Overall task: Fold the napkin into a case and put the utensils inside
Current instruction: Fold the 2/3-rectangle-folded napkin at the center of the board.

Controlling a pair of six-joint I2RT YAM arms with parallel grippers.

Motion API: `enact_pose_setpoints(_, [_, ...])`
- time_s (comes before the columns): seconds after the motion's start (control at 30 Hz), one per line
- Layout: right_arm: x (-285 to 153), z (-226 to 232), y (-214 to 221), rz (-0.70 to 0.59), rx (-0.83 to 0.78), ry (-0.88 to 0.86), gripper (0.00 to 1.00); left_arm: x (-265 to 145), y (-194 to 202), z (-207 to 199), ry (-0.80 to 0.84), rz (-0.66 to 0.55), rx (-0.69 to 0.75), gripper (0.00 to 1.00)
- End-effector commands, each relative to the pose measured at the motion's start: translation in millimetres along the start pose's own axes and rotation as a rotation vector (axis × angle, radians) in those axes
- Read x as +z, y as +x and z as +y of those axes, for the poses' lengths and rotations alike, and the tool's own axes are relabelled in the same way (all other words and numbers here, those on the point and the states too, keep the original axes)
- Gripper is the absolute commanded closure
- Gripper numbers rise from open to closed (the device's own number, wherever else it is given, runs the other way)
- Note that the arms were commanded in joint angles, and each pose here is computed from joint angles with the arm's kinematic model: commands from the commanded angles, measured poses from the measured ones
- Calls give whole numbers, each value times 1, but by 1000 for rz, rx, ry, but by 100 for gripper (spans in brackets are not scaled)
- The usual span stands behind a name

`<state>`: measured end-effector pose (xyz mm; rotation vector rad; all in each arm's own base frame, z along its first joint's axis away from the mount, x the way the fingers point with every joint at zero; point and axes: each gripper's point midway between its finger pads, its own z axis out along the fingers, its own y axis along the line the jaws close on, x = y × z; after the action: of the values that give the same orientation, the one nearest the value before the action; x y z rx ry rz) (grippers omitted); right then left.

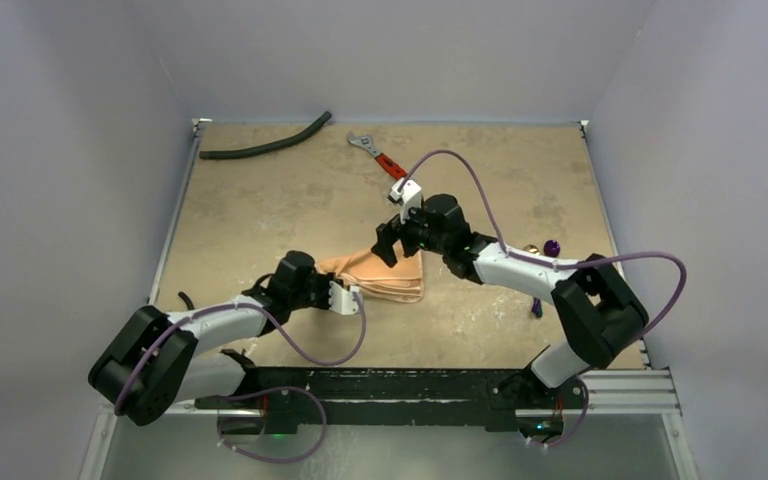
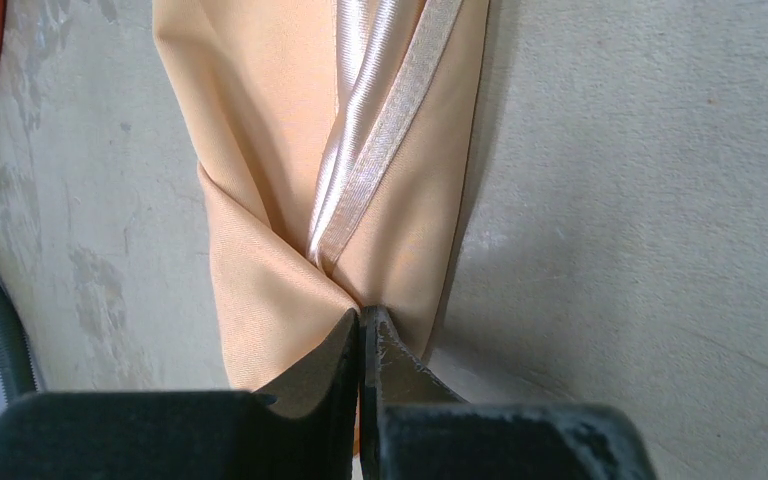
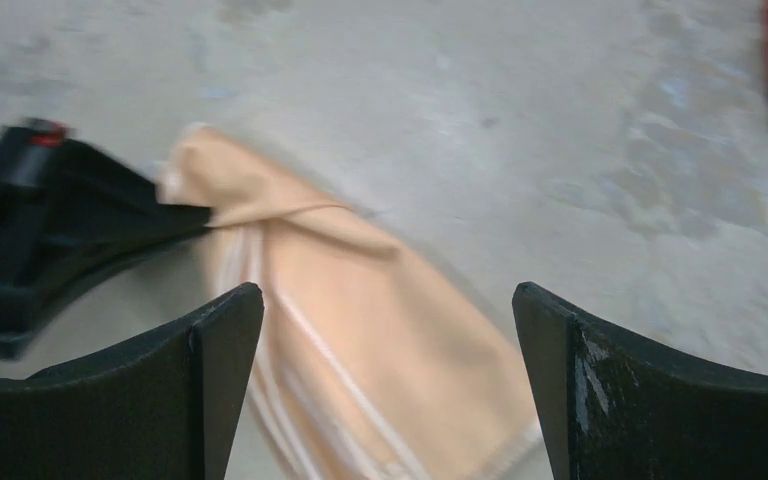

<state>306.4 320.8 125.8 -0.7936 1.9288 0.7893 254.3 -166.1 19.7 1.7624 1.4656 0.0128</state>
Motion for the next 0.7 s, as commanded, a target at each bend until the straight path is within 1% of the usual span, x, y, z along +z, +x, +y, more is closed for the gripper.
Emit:
enact_pose_setpoints(0.0, [-18,-59,-24,-71,-150,334,2,-6,6,-21,70,20,2,100])
enact_pose_setpoints(0.07, [-41,-55,-57,-231,-144,368,2,-7,5,-23,72,10,6,100])
enact_pose_setpoints(0.13, [-54,-48,-64,-294,-101,353,2,-6,6,-26,82,8,12,100])
enact_pose_setpoints(0.17, [-56,-47,-66,-300,-93,353,2,-6,6,-26,85,9,15,100])
enact_pose_setpoints(0.2, [-54,-46,-65,-277,-113,340,2,-5,6,-25,89,11,14,100])
enact_pose_setpoints(0.27, [-45,-42,-54,-153,-219,285,2,-3,6,-23,90,20,3,100])
enact_pose_setpoints(0.37, [-48,-43,-32,-20,-486,230,2,-2,6,-21,81,19,-15,100])
enact_pose_setpoints(0.4, [-57,-44,-31,-17,-549,237,2,-3,5,-22,80,17,-12,100])
enact_pose_setpoints(0.53, [-71,-38,-13,0,-628,200,2,-6,5,-23,76,13,1,100])
enact_pose_setpoints(0.67, [-69,-34,13,100,-683,120,3,-8,6,-23,74,16,15,100])
